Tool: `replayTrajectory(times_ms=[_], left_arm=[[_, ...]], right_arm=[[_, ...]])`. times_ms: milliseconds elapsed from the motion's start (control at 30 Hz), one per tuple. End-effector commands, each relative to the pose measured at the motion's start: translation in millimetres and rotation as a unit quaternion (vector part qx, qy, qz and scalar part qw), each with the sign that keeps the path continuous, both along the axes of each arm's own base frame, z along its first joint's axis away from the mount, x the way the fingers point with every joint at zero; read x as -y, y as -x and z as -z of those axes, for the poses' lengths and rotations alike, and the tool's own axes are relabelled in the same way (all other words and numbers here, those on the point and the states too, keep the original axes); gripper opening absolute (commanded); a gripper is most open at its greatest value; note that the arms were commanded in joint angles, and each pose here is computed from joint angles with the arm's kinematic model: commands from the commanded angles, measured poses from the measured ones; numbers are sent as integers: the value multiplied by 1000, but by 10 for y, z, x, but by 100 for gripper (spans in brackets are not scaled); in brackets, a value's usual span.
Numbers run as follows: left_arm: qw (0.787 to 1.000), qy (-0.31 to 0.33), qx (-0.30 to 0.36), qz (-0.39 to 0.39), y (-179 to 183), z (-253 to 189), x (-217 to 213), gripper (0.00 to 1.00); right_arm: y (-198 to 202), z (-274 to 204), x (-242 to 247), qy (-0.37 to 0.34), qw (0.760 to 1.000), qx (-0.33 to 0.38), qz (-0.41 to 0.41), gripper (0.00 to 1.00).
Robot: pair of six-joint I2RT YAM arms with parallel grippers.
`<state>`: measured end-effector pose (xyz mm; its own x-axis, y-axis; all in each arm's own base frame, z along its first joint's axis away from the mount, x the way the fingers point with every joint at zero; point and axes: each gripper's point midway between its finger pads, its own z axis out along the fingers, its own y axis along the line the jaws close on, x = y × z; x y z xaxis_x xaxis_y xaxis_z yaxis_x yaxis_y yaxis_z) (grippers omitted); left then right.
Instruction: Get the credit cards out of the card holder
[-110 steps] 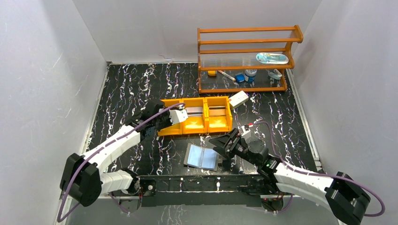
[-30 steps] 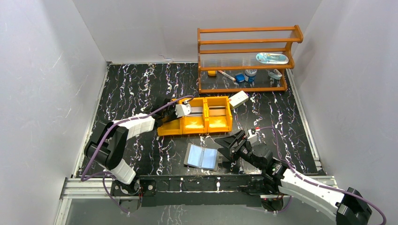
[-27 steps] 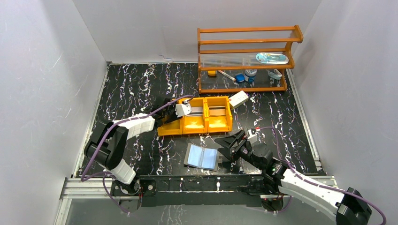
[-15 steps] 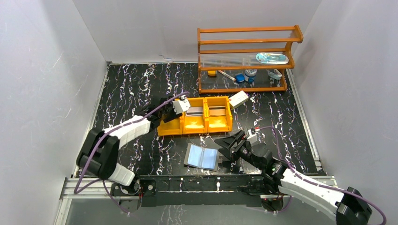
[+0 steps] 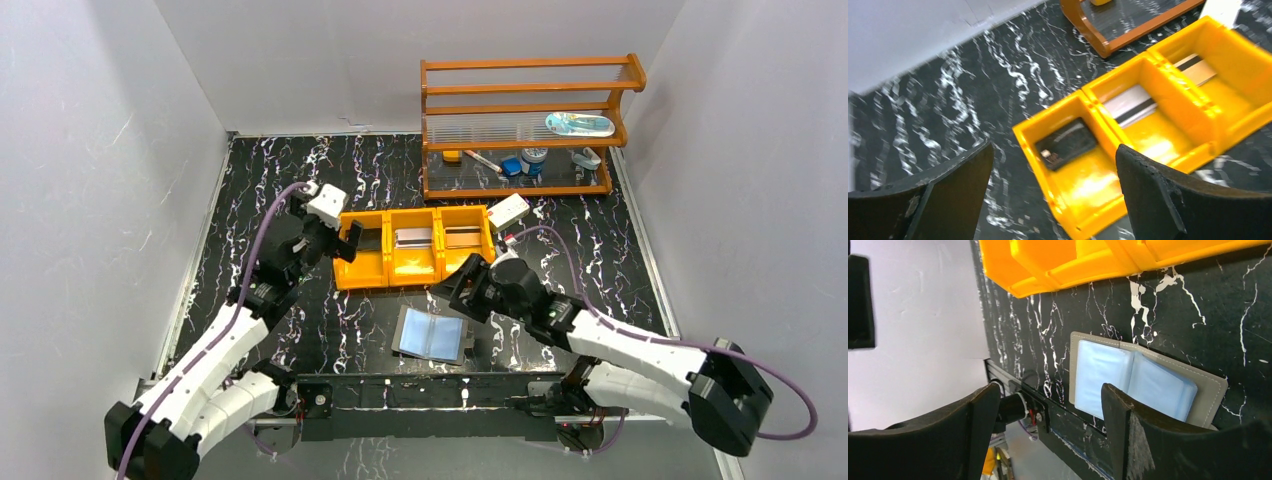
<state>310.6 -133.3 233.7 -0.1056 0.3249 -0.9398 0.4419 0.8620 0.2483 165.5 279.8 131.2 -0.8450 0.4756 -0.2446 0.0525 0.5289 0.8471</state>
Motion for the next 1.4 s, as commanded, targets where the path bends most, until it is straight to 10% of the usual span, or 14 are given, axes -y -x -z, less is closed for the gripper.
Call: replayTrajectory(times_ms=[0,467,1033,1367], left_arm=[[984,130,-112,-50,322,141,-9,93],[935,263,-228,-62,925,428,56,98],[931,236,-269,-68,1051,844,25,98],[929,229,-282,-64,1047,912,56,98]], right_arm=[[14,28,-112,58,998,0,-28,81],[215,380,-409,226,972,-42,-44,81],[304,838,-622,307,943,-95,-92,84],[377,1054,-567,318,936,-115,-94,61]])
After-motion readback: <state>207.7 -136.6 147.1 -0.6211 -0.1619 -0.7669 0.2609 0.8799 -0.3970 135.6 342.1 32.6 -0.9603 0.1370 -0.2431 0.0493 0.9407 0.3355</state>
